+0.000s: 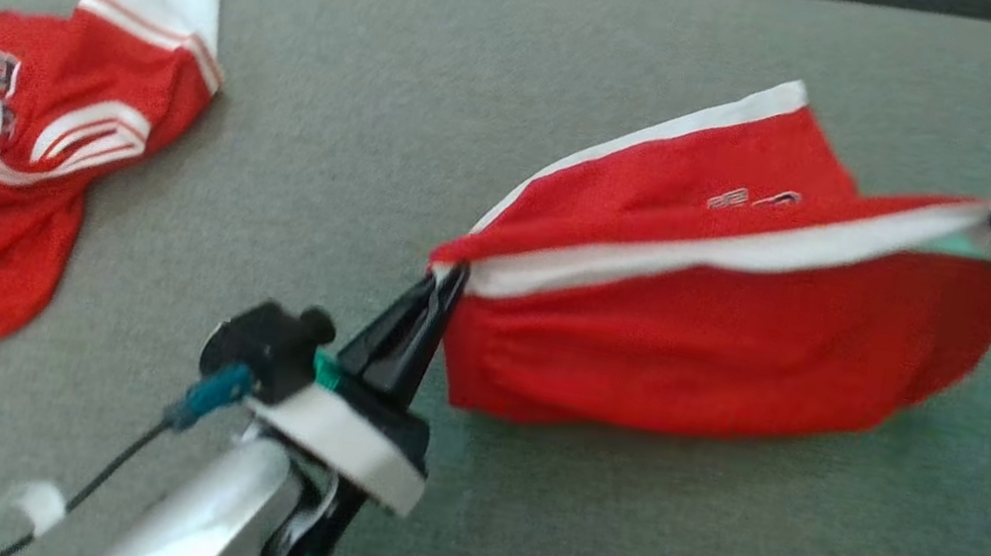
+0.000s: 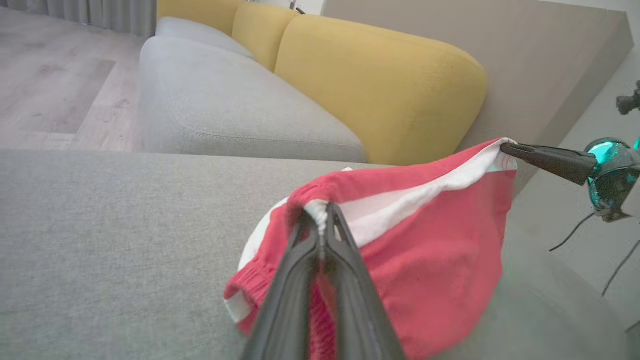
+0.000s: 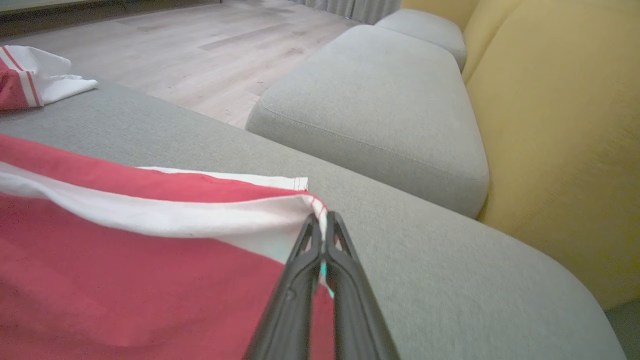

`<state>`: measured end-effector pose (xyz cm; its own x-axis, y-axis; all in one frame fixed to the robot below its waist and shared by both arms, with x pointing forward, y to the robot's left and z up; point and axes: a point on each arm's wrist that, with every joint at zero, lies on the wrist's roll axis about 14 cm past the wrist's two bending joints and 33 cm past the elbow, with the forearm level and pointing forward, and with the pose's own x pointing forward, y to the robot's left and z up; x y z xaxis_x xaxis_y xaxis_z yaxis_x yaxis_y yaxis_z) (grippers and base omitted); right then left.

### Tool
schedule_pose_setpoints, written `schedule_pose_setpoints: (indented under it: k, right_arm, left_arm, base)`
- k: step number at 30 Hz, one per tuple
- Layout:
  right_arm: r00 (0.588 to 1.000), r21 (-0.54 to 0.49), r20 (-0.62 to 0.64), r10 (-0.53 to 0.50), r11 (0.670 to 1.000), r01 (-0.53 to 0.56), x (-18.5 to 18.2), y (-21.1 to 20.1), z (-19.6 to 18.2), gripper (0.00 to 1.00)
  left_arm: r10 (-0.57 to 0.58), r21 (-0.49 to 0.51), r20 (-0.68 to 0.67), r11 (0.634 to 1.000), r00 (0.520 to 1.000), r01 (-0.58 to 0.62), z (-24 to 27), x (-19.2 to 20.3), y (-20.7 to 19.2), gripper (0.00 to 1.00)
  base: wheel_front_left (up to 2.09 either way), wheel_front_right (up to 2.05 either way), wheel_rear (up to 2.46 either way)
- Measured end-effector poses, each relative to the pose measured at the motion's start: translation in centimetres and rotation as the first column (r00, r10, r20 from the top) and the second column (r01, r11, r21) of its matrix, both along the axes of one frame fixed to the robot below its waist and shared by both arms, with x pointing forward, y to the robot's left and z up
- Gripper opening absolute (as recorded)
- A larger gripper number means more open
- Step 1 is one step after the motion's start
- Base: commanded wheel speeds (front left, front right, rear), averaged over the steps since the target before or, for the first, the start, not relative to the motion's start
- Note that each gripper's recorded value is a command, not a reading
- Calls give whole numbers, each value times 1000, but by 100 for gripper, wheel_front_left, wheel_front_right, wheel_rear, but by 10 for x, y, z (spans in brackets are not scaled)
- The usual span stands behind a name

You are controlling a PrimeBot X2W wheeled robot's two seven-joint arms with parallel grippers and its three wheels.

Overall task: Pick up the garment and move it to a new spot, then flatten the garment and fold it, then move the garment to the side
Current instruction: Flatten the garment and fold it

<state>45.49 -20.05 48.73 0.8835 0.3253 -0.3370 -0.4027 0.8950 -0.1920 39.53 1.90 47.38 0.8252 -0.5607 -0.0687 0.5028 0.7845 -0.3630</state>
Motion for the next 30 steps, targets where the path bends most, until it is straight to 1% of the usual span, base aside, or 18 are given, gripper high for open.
schedule_pose_setpoints:
  k: [2,4,7,9,12,15,16,17,18,19,20,21,22,24,26,30]
  right_arm:
    - [999,-6,-32,27,1000,-28,17,8,-8,0]
    - [996,-33,-61,64,997,-66,33,17,-16,0]
    - [992,-66,-90,94,993,-100,57,26,-29,0]
    - [989,-83,-100,108,990,-116,71,31,-36,0]
    - [988,-80,-100,120,989,-128,90,37,-46,0]
    - [987,-80,-100,127,988,-136,100,41,-54,0]
    - [986,-73,-98,133,987,-141,104,44,-58,16]
    - [986,-59,-99,136,988,-142,106,48,-61,42]
    - [985,-44,-102,139,989,-144,108,52,-65,100]
    - [986,-22,-99,138,990,-141,110,56,-68,100]
    - [987,1,-91,133,991,-134,111,59,-69,100]
    - [989,31,-86,123,992,-120,112,61,-69,100]
    - [991,65,-83,109,992,-104,112,62,-69,100]
    - [993,114,-82,83,991,-74,111,61,-66,100]
    - [995,146,-80,60,988,-48,109,58,-63,100]
    - [993,178,-119,20,984,2,96,48,-66,100]
  left_arm:
    - [22,8,-15,1000,1000,-22,-6,11,4,0]
    - [44,22,-37,999,998,-43,-14,22,8,0]
    - [74,51,-69,996,995,-70,-28,35,16,0]
    - [92,64,-85,994,992,-87,-35,42,21,0]
    - [117,76,-85,991,990,-111,-42,51,27,0]
    - [132,78,-85,989,988,-126,-45,55,31,0]
    - [135,78,-86,989,987,-128,-47,56,33,0]
    - [141,81,-89,988,986,-134,-48,58,35,0]
    - [150,83,-92,986,984,-142,-51,58,37,12]
    - [154,88,-97,985,983,-146,-53,58,38,12]
    - [158,90,-99,985,982,-150,-54,58,40,31]
    - [161,88,-97,984,982,-153,-54,58,40,68]
    - [163,87,-96,984,982,-155,-53,58,40,100]
    - [174,82,-82,982,981,-168,-48,58,39,100]
    - [197,98,-55,977,979,-191,-42,59,42,100]
    - [280,140,57,948,958,-285,-19,61,54,100]
  base:
    - [0,0,0]
    - [0,0,0]
    - [0,0,0]
    - [0,0,0]
    - [0,0,0]
    - [0,0,0]
    - [0,0,0]
    - [0,0,0]
    - [0,0,0]
    - [0,0,0]
    - [0,0,0]
    - [0,0,0]
    - [0,0,0]
    - [0,0,0]
    - [0,0,0]
    - [0,0,0]
